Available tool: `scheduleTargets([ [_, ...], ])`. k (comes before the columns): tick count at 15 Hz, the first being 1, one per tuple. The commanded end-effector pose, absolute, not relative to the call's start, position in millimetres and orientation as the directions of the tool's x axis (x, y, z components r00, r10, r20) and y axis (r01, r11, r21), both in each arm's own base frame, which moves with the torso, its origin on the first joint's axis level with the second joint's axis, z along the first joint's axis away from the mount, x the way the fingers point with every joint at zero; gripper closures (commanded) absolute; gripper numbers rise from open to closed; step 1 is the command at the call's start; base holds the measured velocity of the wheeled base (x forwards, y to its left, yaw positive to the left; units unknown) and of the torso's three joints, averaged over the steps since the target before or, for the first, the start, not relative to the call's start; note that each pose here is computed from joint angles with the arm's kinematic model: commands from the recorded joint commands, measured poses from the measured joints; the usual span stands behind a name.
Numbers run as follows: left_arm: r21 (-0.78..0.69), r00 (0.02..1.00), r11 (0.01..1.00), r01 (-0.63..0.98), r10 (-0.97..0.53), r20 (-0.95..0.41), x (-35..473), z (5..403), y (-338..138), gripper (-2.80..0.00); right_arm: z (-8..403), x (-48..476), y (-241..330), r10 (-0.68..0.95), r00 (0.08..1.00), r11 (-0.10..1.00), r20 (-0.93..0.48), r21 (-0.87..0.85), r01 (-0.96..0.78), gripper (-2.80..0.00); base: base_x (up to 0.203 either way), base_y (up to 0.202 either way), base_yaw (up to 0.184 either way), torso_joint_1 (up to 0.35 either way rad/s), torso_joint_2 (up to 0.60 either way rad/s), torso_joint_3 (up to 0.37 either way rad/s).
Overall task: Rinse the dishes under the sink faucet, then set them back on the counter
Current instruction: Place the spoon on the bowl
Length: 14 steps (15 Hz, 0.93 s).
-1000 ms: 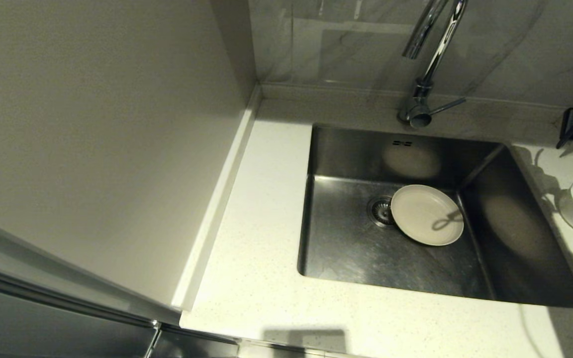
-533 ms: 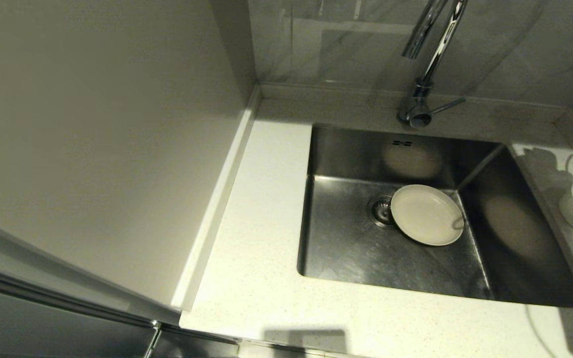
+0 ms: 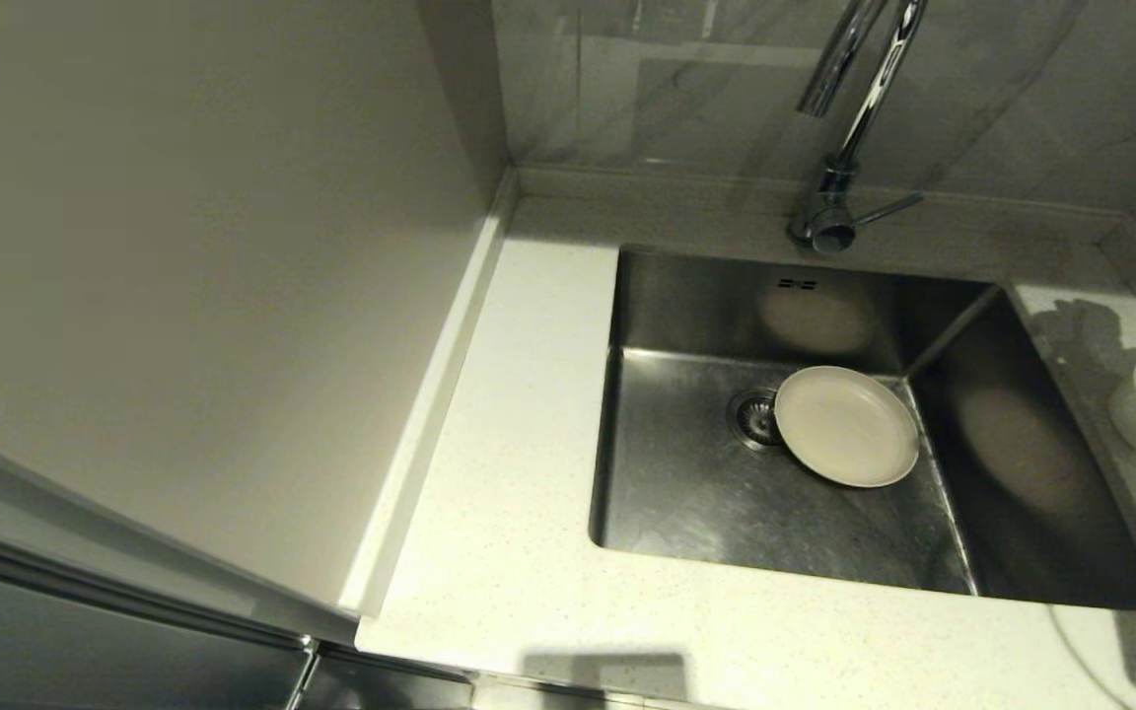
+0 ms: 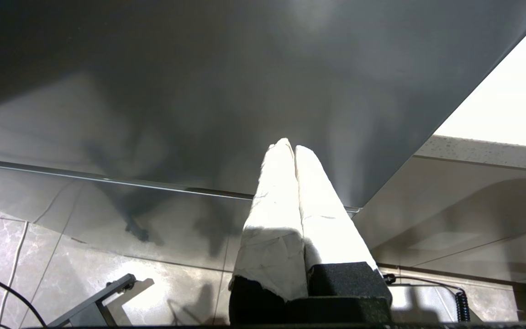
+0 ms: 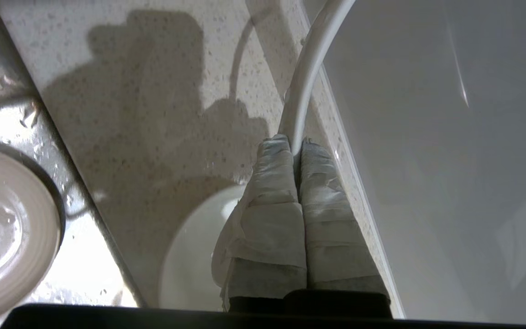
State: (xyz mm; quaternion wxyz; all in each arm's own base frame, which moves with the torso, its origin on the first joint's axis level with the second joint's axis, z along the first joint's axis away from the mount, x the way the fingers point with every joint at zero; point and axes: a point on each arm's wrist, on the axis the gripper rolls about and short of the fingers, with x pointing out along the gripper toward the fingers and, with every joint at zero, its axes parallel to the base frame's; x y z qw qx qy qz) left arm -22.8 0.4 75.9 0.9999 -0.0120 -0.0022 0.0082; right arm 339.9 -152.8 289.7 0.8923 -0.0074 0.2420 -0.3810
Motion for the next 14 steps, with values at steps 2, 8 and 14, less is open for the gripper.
scheduleTargets([
  [2, -0.025, 1.000, 1.000, -0.017, 0.017, 0.008, -23.0, 75.9, 0.4, 0.00, 288.5, 340.4, -153.2, -0.682, 0.593, 0.711, -0.429, -0.198, 0.675, 0.00, 0.000, 0.000, 0.000, 0.000, 0.00, 0.000],
  [8, -0.025, 1.000, 1.000, -0.017, 0.017, 0.008, -23.0, 75.9, 0.4, 0.00, 274.7, 343.4, -155.1, -0.677, 0.571, 0.716, -0.464, -0.238, 0.656, 0.00, 0.000, 0.000, 0.000, 0.000, 0.00, 0.000],
  [14, -0.025, 1.000, 1.000, -0.017, 0.017, 0.008, -23.0, 75.9, 0.4, 0.00, 252.9, 346.4, -162.8, -0.689, 0.562, 0.713, -0.457, -0.290, 0.639, 0.00, 0.000, 0.000, 0.000, 0.000, 0.00, 0.000],
])
